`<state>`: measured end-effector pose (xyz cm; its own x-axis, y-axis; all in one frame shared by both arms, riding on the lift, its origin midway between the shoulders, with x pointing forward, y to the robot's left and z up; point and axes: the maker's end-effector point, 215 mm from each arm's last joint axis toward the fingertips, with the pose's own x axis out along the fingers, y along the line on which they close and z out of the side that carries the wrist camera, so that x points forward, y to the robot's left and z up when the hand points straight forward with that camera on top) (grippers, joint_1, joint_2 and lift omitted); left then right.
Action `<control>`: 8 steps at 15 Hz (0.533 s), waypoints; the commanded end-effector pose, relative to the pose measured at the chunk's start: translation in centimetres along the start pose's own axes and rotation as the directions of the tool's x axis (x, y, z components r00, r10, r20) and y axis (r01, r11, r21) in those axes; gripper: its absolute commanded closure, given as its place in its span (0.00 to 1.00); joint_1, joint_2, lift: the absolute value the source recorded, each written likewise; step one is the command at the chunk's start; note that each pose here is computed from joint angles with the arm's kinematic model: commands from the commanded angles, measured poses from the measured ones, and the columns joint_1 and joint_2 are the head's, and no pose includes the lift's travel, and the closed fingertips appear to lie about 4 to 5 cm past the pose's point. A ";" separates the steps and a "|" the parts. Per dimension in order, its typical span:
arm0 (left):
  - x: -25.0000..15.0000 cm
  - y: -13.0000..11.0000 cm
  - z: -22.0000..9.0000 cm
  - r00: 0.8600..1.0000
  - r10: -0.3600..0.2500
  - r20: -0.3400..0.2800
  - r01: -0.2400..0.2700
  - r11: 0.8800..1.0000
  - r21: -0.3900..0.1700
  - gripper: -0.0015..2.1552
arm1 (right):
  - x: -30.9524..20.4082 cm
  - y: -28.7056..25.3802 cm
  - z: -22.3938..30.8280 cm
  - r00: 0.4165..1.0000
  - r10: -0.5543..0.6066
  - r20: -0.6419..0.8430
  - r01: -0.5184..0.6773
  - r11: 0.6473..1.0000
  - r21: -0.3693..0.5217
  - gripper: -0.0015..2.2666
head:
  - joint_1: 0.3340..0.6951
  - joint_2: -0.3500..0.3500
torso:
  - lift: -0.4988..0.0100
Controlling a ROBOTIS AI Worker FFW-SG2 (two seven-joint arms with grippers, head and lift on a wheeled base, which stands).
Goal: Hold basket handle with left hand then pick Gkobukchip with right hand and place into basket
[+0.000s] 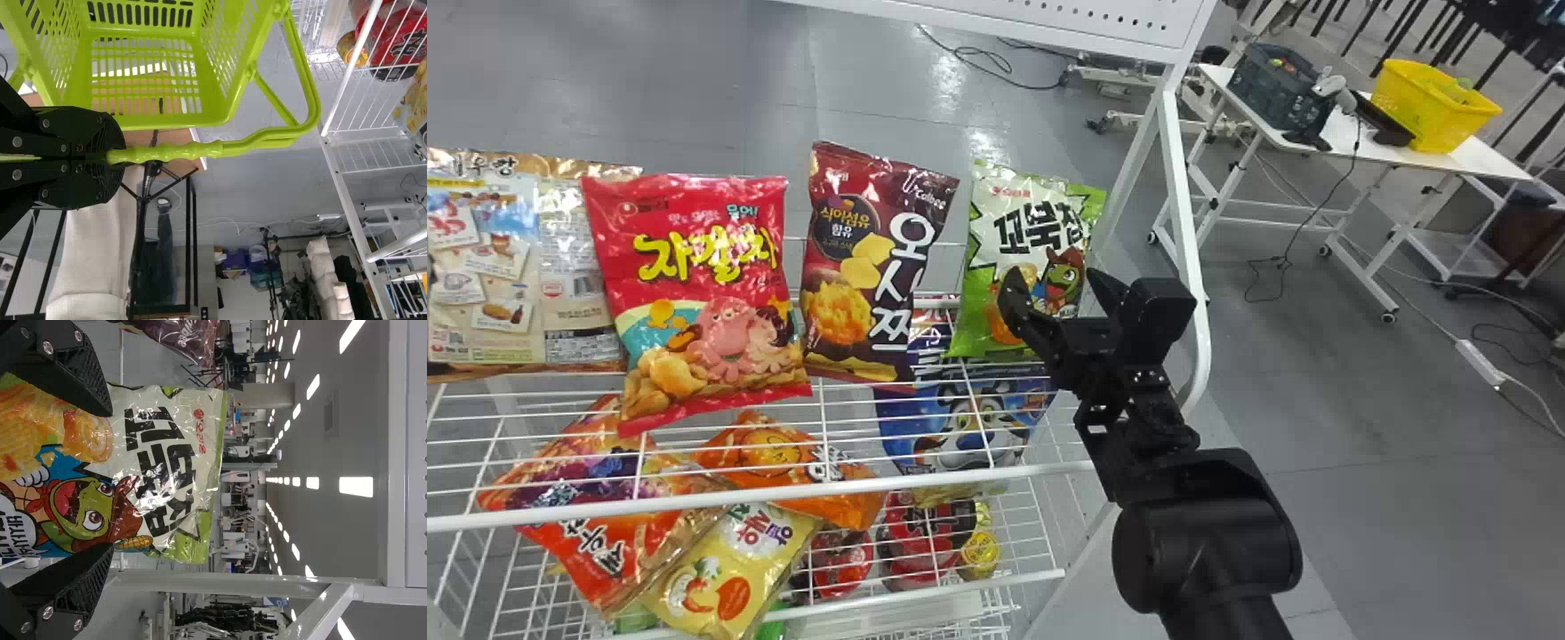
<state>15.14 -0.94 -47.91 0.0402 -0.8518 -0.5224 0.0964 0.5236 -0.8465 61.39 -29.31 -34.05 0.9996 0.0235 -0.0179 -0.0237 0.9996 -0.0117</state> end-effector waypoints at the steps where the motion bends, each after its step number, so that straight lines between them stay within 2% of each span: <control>1: 0.4 0.1 -0.6 1.000 -0.014 -0.012 0.013 1.000 -0.019 0.97 | 0.3 0.7 -0.7 1.000 0.015 -0.016 -0.015 1.000 -0.012 0.06 | 1.00 0.00 | 0.92; 8: 0.8 0.1 -1.3 0.999 -0.025 -0.029 0.024 0.999 -0.035 0.97 | 0.9 1.4 -1.5 0.999 0.028 -0.036 -0.029 0.999 -0.029 0.06 | 1.00 0.00 | 0.92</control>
<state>14.07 -1.48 -48.57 0.0107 -0.8626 -0.5057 0.0672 0.5052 -0.8604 62.07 -27.96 -35.42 0.9974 0.0510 -0.0501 -0.0529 0.9979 -0.0370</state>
